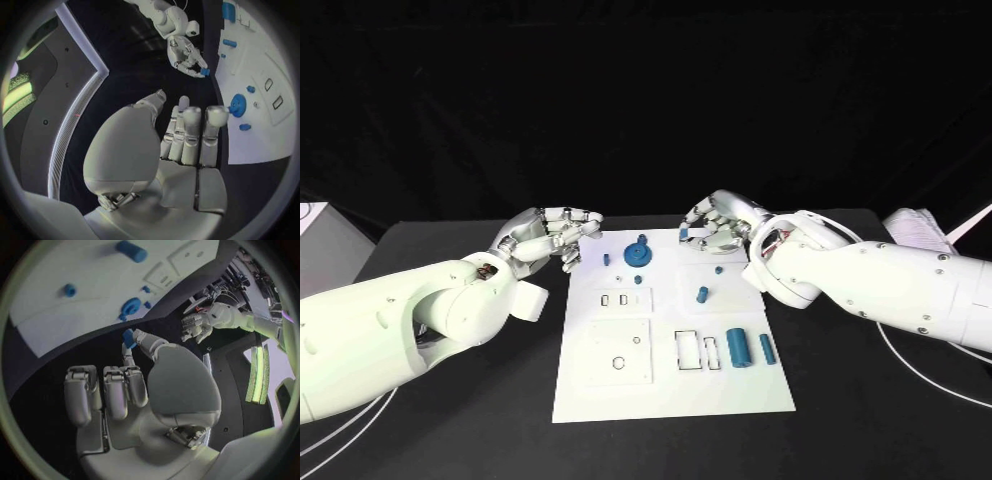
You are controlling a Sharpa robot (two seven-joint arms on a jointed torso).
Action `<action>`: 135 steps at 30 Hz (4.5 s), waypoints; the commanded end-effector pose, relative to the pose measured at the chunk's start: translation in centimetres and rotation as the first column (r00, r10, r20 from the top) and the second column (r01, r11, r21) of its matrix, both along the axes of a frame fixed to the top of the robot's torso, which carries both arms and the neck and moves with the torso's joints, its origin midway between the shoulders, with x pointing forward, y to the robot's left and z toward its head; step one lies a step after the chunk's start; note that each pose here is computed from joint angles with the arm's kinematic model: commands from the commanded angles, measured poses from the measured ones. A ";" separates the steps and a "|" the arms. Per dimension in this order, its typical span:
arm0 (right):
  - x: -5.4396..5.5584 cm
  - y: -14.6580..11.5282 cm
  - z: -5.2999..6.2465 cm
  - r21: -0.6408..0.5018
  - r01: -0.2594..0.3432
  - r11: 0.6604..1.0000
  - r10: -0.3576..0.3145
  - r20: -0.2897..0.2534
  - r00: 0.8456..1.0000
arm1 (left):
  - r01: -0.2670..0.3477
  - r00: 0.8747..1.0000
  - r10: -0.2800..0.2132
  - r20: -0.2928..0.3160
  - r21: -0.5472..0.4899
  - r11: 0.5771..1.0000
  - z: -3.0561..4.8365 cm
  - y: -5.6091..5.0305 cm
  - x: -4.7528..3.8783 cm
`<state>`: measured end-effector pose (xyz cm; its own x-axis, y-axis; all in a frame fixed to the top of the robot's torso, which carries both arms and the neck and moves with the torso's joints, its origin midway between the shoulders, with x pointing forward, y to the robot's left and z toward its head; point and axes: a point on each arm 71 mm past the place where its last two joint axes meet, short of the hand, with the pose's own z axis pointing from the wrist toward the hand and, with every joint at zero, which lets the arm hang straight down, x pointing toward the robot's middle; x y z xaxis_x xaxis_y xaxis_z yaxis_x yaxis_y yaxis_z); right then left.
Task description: Assemble the parts on the task board
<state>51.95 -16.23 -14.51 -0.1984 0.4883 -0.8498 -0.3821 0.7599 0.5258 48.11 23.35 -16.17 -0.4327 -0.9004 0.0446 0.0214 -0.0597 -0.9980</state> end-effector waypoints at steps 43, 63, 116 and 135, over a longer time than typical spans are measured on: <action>-5.0 10.0 -7.0 -0.181 -0.129 0.975 0.124 -0.043 0.991 | 0.023 0.999 -0.021 -0.047 0.061 0.998 -1.04 -0.9 0.31; -4.5 9.7 -7.9 -0.198 -0.104 0.975 0.097 -0.049 0.994 | 0.025 0.998 -0.022 -0.051 0.064 0.998 -1.07 -0.8 0.27; -4.5 9.7 -8.2 -0.205 -0.116 0.972 0.105 -0.066 0.992 | 0.024 0.998 -0.021 -0.057 0.067 0.997 -1.10 -0.6 0.22; -4.5 9.5 -8.0 -0.175 -0.118 0.978 0.111 -0.048 0.993 | 0.026 0.998 -0.022 -0.059 0.068 0.997 -1.13 -0.5 0.24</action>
